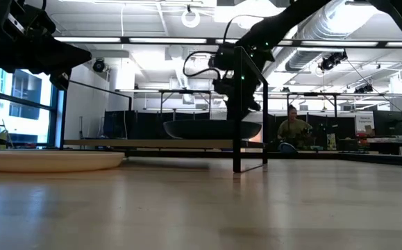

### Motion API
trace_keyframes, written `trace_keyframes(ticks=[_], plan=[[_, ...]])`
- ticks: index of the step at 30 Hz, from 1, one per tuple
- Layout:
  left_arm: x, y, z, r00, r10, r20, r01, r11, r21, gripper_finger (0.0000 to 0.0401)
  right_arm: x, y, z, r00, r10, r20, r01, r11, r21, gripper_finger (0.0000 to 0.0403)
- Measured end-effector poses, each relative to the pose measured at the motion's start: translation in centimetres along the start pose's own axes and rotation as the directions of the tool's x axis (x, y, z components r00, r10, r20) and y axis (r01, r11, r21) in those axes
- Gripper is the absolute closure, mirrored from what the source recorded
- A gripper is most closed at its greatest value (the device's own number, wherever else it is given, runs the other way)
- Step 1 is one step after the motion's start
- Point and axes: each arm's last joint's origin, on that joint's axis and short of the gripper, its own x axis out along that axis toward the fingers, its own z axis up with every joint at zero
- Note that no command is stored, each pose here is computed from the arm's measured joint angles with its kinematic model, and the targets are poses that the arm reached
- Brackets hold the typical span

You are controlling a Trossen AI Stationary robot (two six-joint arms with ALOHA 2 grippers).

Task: Place and stack plates onto a shelf
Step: Put the green plate on the shelf

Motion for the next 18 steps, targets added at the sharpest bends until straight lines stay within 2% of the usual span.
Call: trace_keyframes(ticks=[6, 18], plan=[[0.0, 0.0, 0.0, 1.0, 0.0, 0.0, 0.0, 1.0, 0.0, 0.0401, 0.78, -0.08, -0.89, 0.999, 0.012, -0.037, -0.011, 0.999, 0.039, 0.0399], [0.0, 0.0, 0.0, 1.0, 0.0, 0.0, 0.0, 1.0, 0.0, 0.0401, 0.74, 0.45, -1.1, 0.988, 0.139, -0.063, -0.137, 0.99, 0.026, 0.0402]])
